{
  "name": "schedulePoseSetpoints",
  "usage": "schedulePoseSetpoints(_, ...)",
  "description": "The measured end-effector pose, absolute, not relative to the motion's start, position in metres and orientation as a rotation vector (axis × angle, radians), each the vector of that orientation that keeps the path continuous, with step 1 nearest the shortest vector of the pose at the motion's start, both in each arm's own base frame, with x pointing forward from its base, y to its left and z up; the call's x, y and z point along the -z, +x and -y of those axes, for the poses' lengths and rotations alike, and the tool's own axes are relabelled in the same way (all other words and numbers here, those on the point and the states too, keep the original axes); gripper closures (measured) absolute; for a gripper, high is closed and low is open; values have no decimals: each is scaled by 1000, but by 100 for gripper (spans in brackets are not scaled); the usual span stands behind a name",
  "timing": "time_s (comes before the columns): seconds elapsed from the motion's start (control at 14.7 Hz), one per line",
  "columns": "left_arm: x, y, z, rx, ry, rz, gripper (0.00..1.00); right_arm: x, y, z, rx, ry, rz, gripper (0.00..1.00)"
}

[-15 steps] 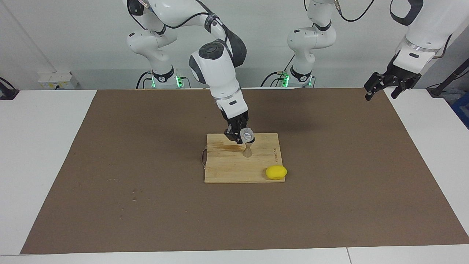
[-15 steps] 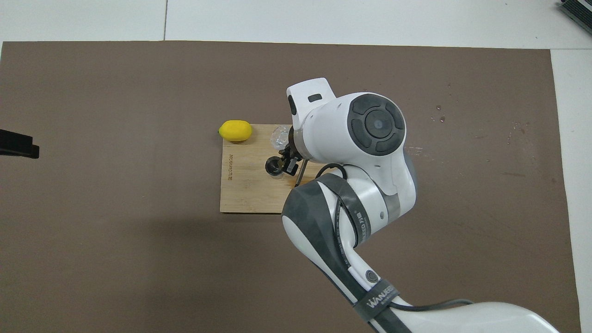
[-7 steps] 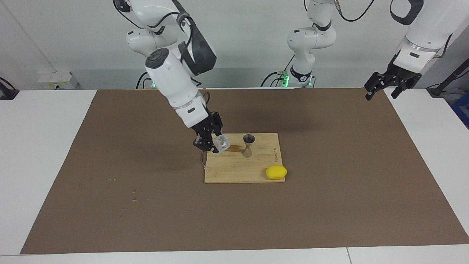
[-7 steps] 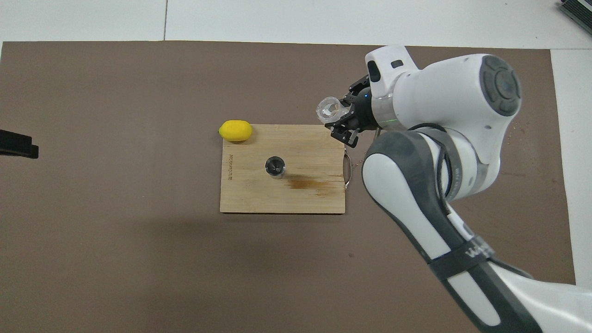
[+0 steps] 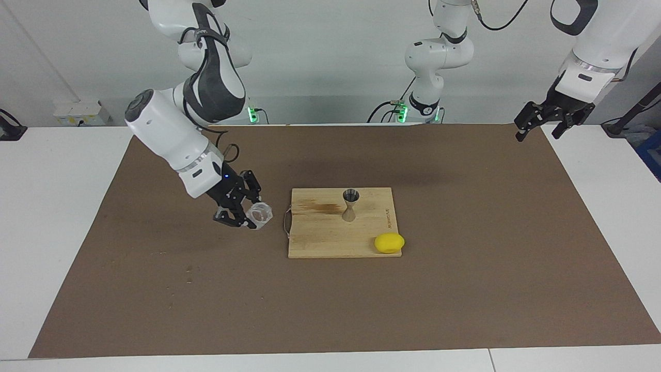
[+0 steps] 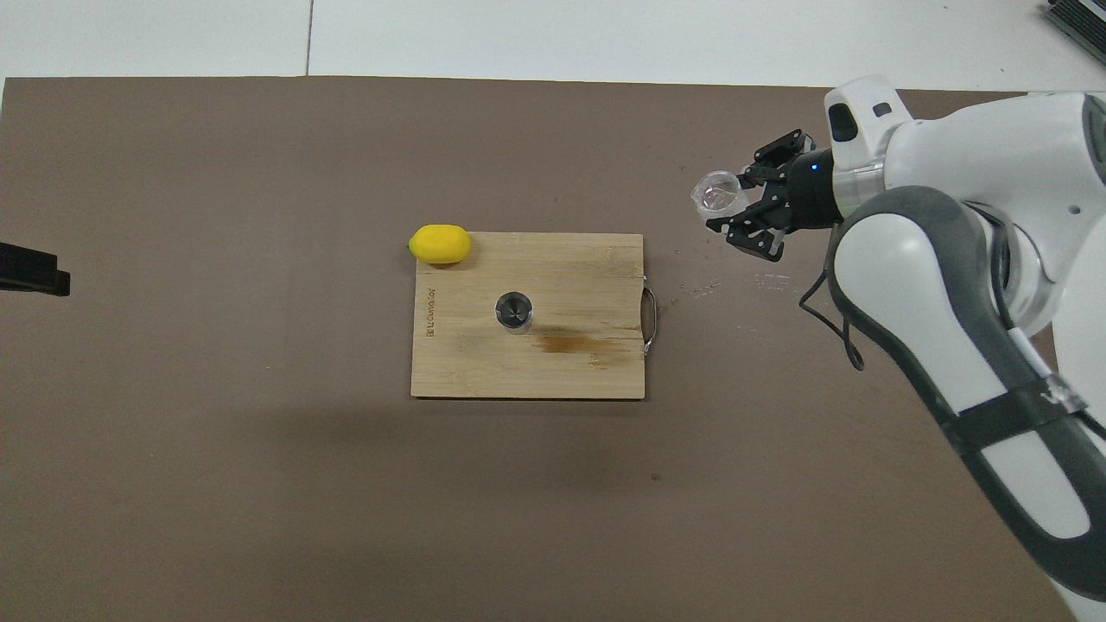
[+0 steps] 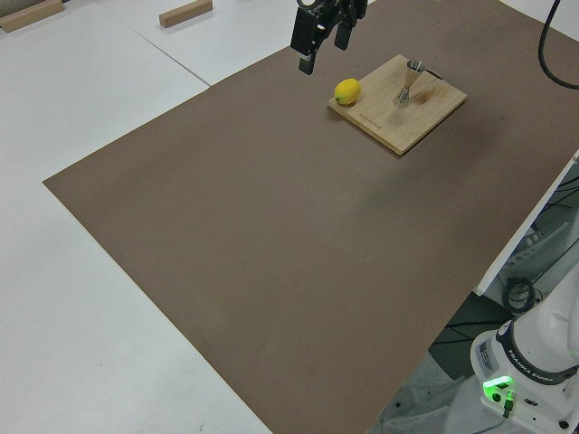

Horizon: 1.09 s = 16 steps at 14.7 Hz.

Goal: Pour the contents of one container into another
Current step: 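Carry the glass cup with the right gripper away from the board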

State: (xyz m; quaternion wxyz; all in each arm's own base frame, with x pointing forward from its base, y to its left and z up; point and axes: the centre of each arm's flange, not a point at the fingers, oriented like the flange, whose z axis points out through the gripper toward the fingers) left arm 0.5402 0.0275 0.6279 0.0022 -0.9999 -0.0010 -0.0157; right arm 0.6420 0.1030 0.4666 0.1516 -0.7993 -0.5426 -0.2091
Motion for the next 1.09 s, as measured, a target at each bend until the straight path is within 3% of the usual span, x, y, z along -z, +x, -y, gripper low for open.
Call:
schedulePoseSetpoints(0.54,-629,541,-27,62,-3136,1,0,-426,617,26,626,-2141,1577,48)
schedulePoseSetpoints(1.09,-631,546,-21,112,-3134,-17,0,-368,578,105,740,-1928,1651,48)
